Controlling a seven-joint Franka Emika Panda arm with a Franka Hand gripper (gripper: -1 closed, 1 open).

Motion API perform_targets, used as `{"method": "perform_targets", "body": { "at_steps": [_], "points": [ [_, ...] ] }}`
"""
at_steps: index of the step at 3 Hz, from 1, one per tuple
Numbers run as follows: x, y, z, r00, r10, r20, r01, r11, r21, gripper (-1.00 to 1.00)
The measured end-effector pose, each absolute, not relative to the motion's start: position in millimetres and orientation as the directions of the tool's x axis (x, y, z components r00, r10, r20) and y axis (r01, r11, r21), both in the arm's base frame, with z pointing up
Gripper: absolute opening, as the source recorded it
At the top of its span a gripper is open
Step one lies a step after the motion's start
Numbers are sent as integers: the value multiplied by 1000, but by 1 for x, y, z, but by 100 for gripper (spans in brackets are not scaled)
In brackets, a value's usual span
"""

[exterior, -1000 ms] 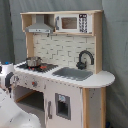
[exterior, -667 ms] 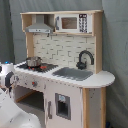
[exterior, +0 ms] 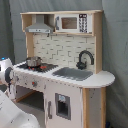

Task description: Play with the kitchen

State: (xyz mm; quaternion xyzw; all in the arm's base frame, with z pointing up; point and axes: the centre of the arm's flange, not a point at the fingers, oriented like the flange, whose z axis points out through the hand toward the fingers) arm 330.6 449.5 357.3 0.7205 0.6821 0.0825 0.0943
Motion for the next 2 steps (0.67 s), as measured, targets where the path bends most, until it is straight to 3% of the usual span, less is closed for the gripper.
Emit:
{"method": "perform_targets", "body": {
  "at_steps": [2],
  "points": [
    [323,448,384,78,994,-75,941,-49,335,100]
  ]
}}
